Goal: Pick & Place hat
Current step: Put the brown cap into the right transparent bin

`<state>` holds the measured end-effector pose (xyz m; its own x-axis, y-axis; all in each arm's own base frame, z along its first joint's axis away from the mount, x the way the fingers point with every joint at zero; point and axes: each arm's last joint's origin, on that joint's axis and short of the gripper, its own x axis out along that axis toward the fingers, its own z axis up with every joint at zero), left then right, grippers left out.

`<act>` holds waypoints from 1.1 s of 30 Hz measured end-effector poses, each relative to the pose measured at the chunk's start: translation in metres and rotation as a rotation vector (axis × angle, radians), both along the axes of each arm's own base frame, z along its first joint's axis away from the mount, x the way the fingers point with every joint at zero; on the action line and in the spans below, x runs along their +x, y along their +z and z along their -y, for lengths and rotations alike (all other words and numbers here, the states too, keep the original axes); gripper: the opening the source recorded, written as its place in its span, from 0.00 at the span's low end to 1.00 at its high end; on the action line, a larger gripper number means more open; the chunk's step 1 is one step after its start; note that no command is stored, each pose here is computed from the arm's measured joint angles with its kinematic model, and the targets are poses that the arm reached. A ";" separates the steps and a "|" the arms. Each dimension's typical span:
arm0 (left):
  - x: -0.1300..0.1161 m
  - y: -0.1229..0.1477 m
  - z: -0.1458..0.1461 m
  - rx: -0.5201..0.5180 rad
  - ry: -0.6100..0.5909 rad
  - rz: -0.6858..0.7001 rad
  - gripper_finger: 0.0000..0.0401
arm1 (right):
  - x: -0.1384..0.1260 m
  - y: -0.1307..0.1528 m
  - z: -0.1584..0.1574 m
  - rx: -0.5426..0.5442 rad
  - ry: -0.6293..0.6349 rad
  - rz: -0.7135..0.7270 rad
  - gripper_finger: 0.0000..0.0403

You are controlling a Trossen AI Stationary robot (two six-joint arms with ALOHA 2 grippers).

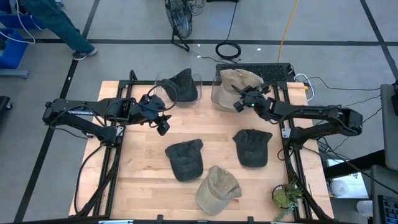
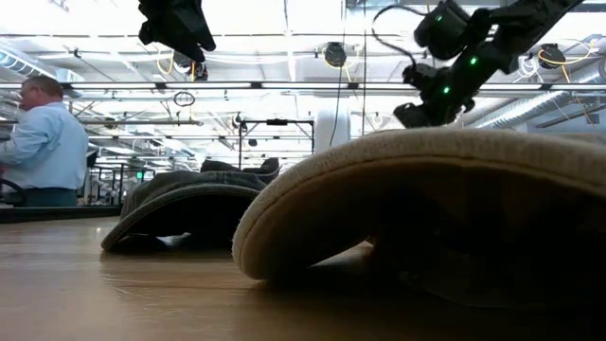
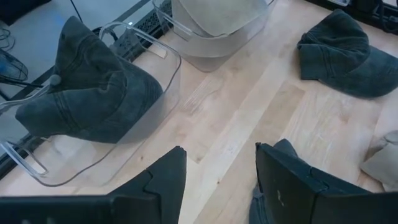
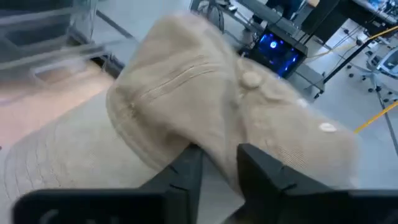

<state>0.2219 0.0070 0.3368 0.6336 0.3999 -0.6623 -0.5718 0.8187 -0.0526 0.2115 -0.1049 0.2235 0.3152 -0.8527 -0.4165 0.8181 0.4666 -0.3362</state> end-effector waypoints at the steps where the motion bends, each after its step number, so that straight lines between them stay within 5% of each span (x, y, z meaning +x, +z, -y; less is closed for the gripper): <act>1: 0.000 0.000 0.000 0.000 0.000 0.001 0.49 | -0.003 0.005 -0.001 -0.011 0.002 0.013 0.28; 6: 0.000 0.000 0.000 0.002 -0.002 0.004 0.49 | -0.014 0.026 -0.007 -0.031 0.049 0.121 0.43; 10: 0.000 0.000 0.000 0.002 -0.002 0.005 0.49 | -0.020 0.038 -0.012 0.012 0.122 0.250 0.47; 16: 0.000 0.001 0.000 0.002 -0.003 0.006 0.49 | -0.016 0.041 -0.023 0.180 0.433 0.335 0.28; 22: 0.001 0.001 0.000 0.002 -0.002 0.007 0.49 | -0.004 0.022 -0.022 0.320 0.495 0.286 0.02; 33: 0.001 0.000 0.000 -0.010 0.011 0.014 0.49 | 0.028 0.022 -0.011 0.452 0.451 0.045 0.00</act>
